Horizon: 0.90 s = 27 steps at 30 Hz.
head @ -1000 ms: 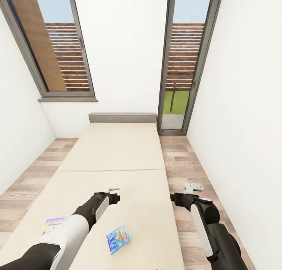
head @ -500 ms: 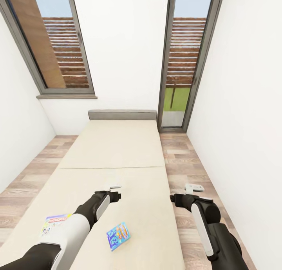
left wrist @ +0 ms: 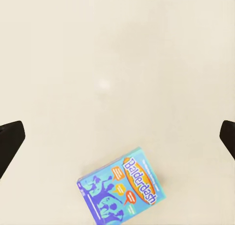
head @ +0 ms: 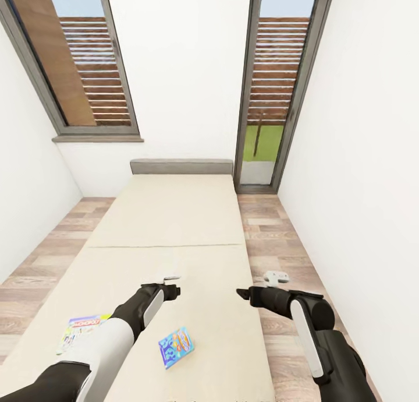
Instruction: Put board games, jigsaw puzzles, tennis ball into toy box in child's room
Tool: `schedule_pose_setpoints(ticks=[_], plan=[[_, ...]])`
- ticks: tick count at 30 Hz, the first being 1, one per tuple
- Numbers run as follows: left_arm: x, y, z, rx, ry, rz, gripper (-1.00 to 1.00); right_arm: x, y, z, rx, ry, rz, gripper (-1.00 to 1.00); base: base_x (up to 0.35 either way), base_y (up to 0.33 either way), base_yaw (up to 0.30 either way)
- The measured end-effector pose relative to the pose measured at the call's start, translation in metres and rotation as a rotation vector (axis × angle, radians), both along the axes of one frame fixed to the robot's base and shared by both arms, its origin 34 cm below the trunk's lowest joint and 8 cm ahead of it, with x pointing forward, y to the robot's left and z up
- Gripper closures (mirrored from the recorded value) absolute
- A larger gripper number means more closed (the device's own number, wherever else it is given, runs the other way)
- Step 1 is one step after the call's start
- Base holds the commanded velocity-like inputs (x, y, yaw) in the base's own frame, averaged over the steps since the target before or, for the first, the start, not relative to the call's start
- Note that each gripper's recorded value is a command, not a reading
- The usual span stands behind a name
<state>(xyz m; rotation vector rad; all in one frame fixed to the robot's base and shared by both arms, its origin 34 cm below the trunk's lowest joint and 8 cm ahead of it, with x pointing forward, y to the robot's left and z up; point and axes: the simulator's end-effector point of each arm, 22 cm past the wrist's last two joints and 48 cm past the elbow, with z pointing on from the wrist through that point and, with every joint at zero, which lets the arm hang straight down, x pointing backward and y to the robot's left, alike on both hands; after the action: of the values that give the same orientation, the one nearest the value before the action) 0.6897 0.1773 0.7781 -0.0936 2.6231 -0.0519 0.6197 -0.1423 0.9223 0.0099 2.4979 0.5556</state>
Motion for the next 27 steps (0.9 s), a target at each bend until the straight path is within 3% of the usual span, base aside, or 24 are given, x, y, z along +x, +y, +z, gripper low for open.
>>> schedule_pose_setpoints(ticks=[3,7,16,27], plan=[[-0.001,0.000,-0.003,0.000,0.005,0.001,-1.00,-0.005,0.019,0.016,0.137,-0.018,0.080,-1.00,0.000,0.000,0.000],[-0.002,0.000,-0.007,0.000,0.011,0.001,-1.00,-0.008,0.023,0.027,0.222,-0.032,0.124,-1.00,0.000,0.000,0.000],[-0.006,0.000,-0.015,0.000,0.025,0.001,-1.00,-0.007,0.011,0.024,0.259,-0.026,0.103,-1.00,0.000,0.000,0.000],[-0.009,0.000,-0.024,0.000,0.041,0.000,-1.00,-0.008,0.007,0.015,0.263,-0.009,0.092,-1.00,0.000,0.000,0.000]])
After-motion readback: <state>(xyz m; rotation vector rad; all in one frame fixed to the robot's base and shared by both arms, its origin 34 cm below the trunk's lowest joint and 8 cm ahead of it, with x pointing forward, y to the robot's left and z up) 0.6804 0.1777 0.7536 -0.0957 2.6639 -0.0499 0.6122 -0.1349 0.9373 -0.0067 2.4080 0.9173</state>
